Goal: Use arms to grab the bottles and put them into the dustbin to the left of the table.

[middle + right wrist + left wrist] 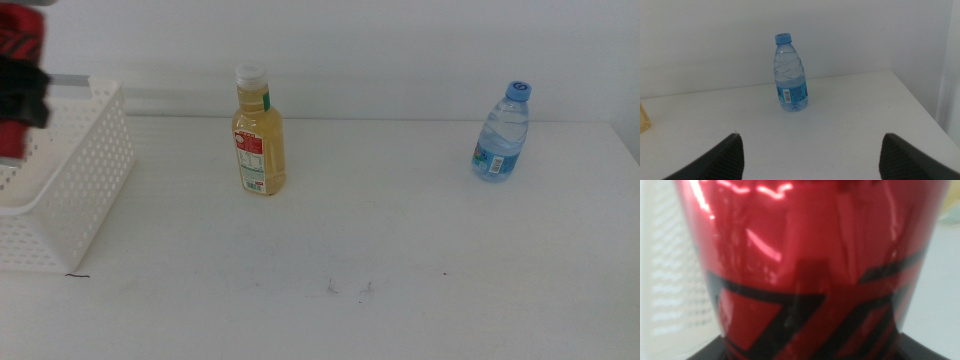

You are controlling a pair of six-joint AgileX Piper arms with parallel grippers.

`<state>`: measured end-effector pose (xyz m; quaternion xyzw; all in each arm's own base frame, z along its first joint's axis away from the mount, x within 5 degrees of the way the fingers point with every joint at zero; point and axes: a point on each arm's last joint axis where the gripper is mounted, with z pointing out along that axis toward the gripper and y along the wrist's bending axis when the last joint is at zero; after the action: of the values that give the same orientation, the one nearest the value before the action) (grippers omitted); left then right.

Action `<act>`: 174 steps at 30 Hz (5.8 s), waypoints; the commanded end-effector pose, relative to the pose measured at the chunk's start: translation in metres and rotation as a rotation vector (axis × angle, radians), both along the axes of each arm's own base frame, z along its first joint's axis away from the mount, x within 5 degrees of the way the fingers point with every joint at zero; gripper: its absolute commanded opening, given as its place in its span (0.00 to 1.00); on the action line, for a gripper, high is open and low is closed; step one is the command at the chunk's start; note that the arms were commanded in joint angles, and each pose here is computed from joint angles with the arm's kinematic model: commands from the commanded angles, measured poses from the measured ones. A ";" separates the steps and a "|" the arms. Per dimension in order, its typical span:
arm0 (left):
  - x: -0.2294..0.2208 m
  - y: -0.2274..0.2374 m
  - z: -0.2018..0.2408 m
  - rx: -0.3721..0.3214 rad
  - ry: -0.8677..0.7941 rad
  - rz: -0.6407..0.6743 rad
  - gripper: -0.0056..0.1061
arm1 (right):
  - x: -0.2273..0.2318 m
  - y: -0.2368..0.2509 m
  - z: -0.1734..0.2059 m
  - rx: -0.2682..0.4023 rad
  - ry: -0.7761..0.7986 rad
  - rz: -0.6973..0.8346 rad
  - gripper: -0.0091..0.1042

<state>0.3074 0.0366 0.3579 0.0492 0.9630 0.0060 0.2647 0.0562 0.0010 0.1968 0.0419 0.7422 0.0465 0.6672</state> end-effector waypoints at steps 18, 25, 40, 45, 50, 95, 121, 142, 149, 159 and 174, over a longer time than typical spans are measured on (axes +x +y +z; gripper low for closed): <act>0.109 0.083 -0.109 0.096 0.214 0.086 0.08 | 0.000 0.000 -0.001 -0.008 -0.007 -0.007 0.90; 0.115 0.083 -0.117 0.104 0.198 0.083 0.49 | 0.000 0.000 -0.001 -0.008 -0.007 -0.007 0.90; 0.078 0.049 -0.049 0.092 0.176 0.095 0.89 | 0.000 0.000 -0.001 -0.008 -0.007 -0.007 0.90; 0.029 0.001 0.001 0.072 -0.024 0.026 0.89 | 0.000 0.000 -0.001 -0.008 -0.007 -0.007 0.90; -0.028 -0.045 0.025 0.030 -0.265 -0.057 0.89 | 0.000 0.000 -0.001 -0.008 -0.007 -0.007 0.90; 0.015 -0.142 -0.226 -0.376 -0.857 -0.297 0.89 | 0.000 0.000 -0.001 -0.008 -0.007 -0.007 0.89; 0.115 -0.164 -0.284 -0.356 -0.886 -0.326 0.87 | 0.000 0.000 -0.001 -0.008 -0.007 -0.007 0.90; -0.016 -0.128 -0.153 -0.301 -0.678 -0.317 0.04 | 0.000 0.000 -0.001 -0.008 -0.007 -0.007 0.90; -0.038 -0.098 -0.069 -0.102 -0.563 -0.085 0.04 | 0.000 0.000 -0.001 -0.008 -0.007 -0.007 0.90; -0.035 -0.099 -0.020 -0.061 -0.473 -0.090 0.04 | 0.000 0.000 -0.001 -0.008 -0.007 -0.007 0.90; 0.033 0.011 0.041 0.050 -0.082 -0.077 0.04 | 0.000 0.000 -0.001 -0.008 -0.007 -0.007 0.90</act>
<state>0.3314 0.0379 0.3916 0.0923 0.9543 0.0252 0.2832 0.0562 0.0010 0.1968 0.0419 0.7422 0.0465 0.6672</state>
